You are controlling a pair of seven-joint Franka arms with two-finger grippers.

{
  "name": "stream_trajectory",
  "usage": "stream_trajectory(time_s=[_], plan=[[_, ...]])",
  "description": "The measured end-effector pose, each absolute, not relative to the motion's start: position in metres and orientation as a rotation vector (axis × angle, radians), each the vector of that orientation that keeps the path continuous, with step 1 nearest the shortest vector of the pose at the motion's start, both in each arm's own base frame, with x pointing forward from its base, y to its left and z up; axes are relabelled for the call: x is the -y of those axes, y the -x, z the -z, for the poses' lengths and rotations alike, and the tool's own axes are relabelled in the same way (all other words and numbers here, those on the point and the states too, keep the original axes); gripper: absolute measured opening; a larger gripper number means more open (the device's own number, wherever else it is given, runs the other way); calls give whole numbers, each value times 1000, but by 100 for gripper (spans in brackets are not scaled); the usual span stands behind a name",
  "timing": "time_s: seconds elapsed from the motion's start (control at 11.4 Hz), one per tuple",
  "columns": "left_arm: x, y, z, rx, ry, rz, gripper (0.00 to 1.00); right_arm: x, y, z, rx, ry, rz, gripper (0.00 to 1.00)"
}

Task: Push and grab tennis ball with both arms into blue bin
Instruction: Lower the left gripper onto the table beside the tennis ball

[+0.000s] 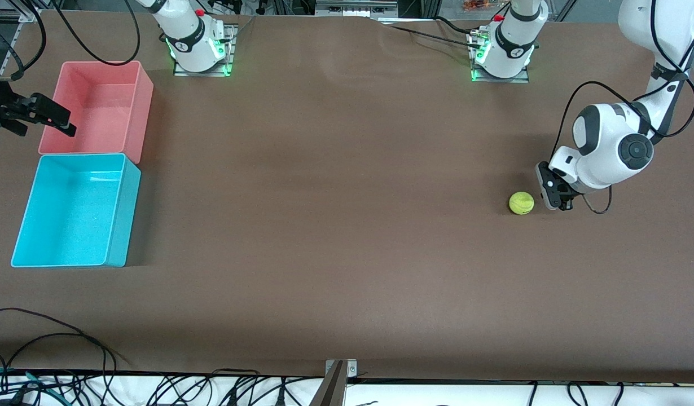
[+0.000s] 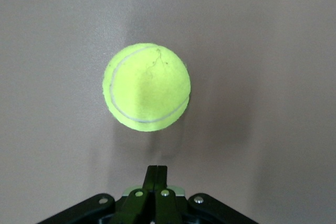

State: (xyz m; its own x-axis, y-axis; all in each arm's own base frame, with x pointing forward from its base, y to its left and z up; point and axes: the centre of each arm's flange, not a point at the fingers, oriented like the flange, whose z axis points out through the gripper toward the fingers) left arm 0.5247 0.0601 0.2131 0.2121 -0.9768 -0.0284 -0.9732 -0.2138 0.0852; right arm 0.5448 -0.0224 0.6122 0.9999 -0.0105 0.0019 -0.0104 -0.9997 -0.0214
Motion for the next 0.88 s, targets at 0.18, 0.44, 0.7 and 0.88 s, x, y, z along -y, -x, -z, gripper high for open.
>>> stream_trajectory(time_s=[0.18, 0.44, 0.7, 0.88], plan=[[-60, -524, -209, 1932, -2404, 124, 1, 22, -545, -612, -16, 3120, 0, 100], [-60, -523, -194, 1927, -2399, 127, 1, 22, -544, -612, -16, 3120, -1, 100], [-60, -525, -191, 1926, -2398, 126, 1, 22, -544, -612, -16, 3120, -4, 100], [-60, -525, -190, 1926, -2398, 127, 1, 22, -544, -612, -16, 3120, -4, 100]])
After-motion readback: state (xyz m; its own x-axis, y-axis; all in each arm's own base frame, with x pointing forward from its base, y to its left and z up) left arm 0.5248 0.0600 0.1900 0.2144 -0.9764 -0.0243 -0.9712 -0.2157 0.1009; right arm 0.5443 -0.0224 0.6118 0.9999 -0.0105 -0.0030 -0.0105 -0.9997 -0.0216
